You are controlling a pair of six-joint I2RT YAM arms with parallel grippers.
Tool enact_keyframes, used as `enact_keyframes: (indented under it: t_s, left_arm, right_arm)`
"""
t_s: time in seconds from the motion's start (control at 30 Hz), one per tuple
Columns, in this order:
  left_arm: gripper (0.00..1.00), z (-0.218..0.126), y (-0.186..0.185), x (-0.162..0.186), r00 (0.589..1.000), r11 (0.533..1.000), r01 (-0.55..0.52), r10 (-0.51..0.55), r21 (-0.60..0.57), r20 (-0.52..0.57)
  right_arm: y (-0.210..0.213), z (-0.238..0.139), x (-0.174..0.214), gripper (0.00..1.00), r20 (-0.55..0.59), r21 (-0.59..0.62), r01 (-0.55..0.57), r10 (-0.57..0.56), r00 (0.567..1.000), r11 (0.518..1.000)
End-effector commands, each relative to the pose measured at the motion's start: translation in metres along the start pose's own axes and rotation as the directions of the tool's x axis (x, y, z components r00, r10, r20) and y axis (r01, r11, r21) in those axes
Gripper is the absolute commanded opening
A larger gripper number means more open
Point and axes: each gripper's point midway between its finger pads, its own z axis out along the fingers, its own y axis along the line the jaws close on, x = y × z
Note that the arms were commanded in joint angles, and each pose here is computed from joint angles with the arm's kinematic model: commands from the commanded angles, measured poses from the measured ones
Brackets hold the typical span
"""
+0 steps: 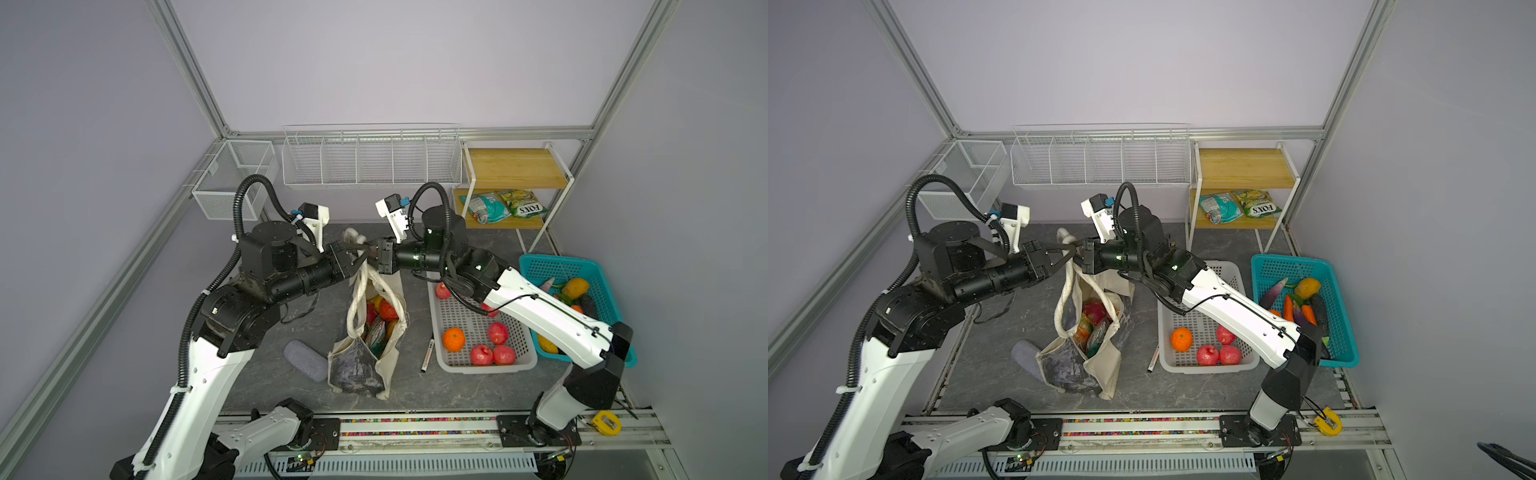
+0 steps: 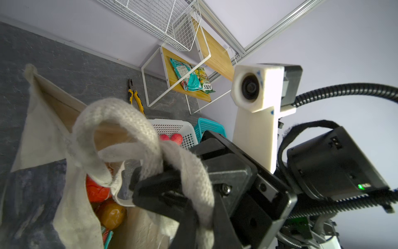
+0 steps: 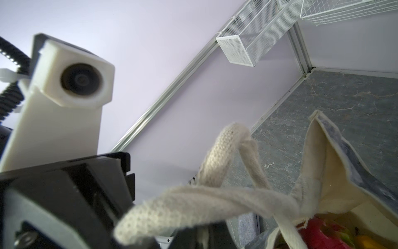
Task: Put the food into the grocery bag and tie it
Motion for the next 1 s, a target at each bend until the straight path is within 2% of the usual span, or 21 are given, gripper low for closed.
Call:
enact_keyframes:
  t_s: [0.0, 0.4, 0.53, 0.77, 0.97]
  left_arm:
    - [0.22, -0.014, -0.011, 0.001, 1.0, 0.999, -0.014, 0.013, 0.041, 0.02]
    - [0.6, -0.026, -0.013, -0.003, 0.998, 0.999, -0.02, 0.018, 0.039, 0.058]
    - [0.69, -0.036, -0.01, -0.006, 0.995, 1.0, -0.02, 0.019, 0.014, 0.094]
    - [0.68, -0.055, 0.007, -0.013, 0.981, 0.998, 0.015, -0.001, -0.068, 0.192]
    - [0.73, -0.049, 0.021, -0.025, 0.968, 0.991, 0.059, -0.028, -0.118, 0.248]
  right_arm:
    - [0.014, -0.004, -0.028, 0.07, 0.112, -0.052, 0.037, -0.031, 0.993, 0.998]
    - [0.013, -0.002, -0.028, 0.07, 0.129, -0.065, 0.025, -0.017, 0.991, 0.998]
    - [0.014, -0.003, -0.03, 0.07, 0.138, -0.07, 0.027, -0.017, 0.99, 0.997]
    - [0.016, -0.003, -0.032, 0.07, 0.142, -0.077, 0.03, -0.019, 0.99, 0.997]
    - [0.017, -0.004, -0.031, 0.07, 0.14, -0.079, 0.031, -0.02, 0.99, 0.996]
